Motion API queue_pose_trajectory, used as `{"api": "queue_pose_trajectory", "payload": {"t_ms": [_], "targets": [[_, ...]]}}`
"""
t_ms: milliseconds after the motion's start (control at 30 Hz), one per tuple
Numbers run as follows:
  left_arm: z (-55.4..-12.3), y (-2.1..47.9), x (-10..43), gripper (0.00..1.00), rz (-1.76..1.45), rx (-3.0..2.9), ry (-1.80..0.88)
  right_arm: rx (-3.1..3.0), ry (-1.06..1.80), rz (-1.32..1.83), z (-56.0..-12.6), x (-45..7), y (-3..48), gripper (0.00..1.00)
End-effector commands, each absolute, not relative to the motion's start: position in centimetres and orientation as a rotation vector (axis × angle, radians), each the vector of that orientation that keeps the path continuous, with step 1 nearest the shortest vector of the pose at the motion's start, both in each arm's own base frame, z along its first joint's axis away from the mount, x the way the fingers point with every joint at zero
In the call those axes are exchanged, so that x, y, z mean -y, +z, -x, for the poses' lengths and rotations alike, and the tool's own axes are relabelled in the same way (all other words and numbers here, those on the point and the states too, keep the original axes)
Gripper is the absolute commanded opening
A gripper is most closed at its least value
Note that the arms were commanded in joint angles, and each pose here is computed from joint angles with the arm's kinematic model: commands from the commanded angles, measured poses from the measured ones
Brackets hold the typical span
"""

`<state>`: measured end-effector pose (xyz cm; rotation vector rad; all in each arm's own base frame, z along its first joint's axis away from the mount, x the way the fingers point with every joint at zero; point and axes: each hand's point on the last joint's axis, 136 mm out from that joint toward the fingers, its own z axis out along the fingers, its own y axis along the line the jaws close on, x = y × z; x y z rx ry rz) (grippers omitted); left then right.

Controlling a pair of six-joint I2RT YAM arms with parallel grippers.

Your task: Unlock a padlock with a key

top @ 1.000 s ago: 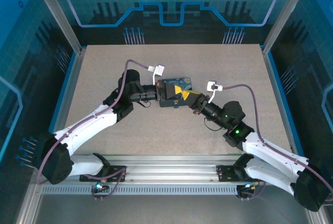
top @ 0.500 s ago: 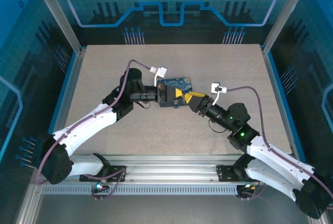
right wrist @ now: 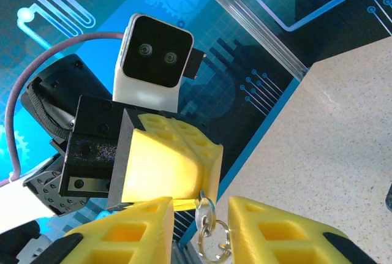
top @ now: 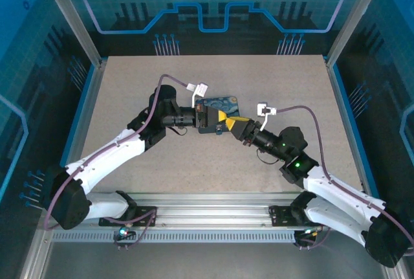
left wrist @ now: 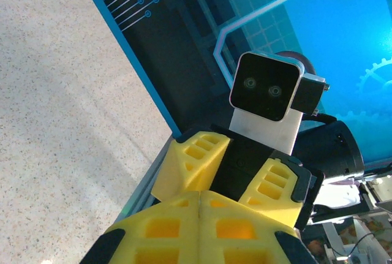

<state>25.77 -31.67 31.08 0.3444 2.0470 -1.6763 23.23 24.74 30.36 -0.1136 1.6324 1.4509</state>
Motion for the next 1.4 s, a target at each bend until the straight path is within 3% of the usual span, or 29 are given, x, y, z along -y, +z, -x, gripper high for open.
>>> {"api": "queue_pose_trajectory", "payload": {"t_ms": [0, 100, 233, 733, 900, 933, 967, 1100, 1367], "targets": [[-25.2, 32.6, 31.9, 0.0, -0.4, -1.997, -1.702, -1.578, 1.46, 0.129, -23.0, -24.3, 31.8, 0.27], [-25.2, 32.7, 32.0, 0.0, -0.401, -1.996, -1.711, -1.577, 1.459, 0.13, -23.1, -24.3, 31.8, 0.25], [-25.1, 32.8, 32.1, 0.0, -0.41, -1.991, -1.725, -1.582, 1.451, 0.119, -23.3, -24.3, 31.7, 0.31], [-25.1, 32.9, 32.1, 0.0, -0.413, -1.983, -1.732, -1.578, 1.468, 0.144, -23.1, -24.5, 31.9, 0.0], [-25.2, 32.7, 32.1, 0.0, -0.408, -1.988, -1.727, -1.588, 1.463, 0.156, -23.1, -24.6, 31.8, 0.0], [-25.4, 32.6, 32.0, 0.09, -0.395, -1.993, -1.72, -1.591, 1.461, 0.155, -23.1, -24.6, 31.8, 0.0], [-25.6, 32.5, 31.8, 0.28, -0.377, -1.999, -1.708, -1.598, 1.455, 0.153, -23.1, -24.5, 31.6, 0.0], [-26.7, 32.1, 30.3, 0.51, -0.304, -1.996, -1.658, -1.632, 1.406, 0.129, -23.3, -23.8, 31.0, 0.0], [-29.1, 29.3, 26.1, 0.69, -0.116, -2.088, -1.447, -1.751, 1.255, 0.026, -24.7, -20.3, 28.8, 0.0]]}}
